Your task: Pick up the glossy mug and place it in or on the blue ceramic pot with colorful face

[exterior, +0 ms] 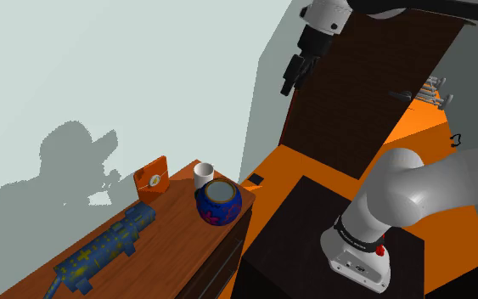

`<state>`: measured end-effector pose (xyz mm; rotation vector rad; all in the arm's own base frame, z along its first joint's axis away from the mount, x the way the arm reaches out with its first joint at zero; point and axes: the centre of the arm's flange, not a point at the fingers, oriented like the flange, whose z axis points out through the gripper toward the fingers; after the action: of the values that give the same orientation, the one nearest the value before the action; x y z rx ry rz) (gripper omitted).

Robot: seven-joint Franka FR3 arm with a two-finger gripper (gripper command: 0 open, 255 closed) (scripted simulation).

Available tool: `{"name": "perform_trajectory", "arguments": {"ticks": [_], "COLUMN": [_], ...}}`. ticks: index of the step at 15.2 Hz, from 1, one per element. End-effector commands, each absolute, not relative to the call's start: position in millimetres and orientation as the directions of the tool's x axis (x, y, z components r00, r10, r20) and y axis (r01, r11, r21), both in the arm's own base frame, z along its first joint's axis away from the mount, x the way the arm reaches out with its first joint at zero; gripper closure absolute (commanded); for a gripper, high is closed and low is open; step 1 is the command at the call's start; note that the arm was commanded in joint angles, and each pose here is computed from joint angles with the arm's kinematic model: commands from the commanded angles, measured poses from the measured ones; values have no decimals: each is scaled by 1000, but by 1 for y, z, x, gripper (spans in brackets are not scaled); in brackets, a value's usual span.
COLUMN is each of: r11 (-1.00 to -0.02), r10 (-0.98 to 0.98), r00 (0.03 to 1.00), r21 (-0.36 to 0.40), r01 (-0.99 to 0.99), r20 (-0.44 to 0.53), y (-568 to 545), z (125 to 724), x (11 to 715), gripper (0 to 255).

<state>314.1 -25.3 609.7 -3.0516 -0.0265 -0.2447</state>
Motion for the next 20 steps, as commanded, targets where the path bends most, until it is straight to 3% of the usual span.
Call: {"name": "perform_trajectory", "arguments": {"ticks": [1,20], "r11": [-997,-999], "r10": [11,41], "r00": [987,982], "r21": [-78,-3], "r01": [24,42], "r20": [160,186], "y": [-25,56], "z": [610,402], "x": [314,432], "gripper": [0,0]}}
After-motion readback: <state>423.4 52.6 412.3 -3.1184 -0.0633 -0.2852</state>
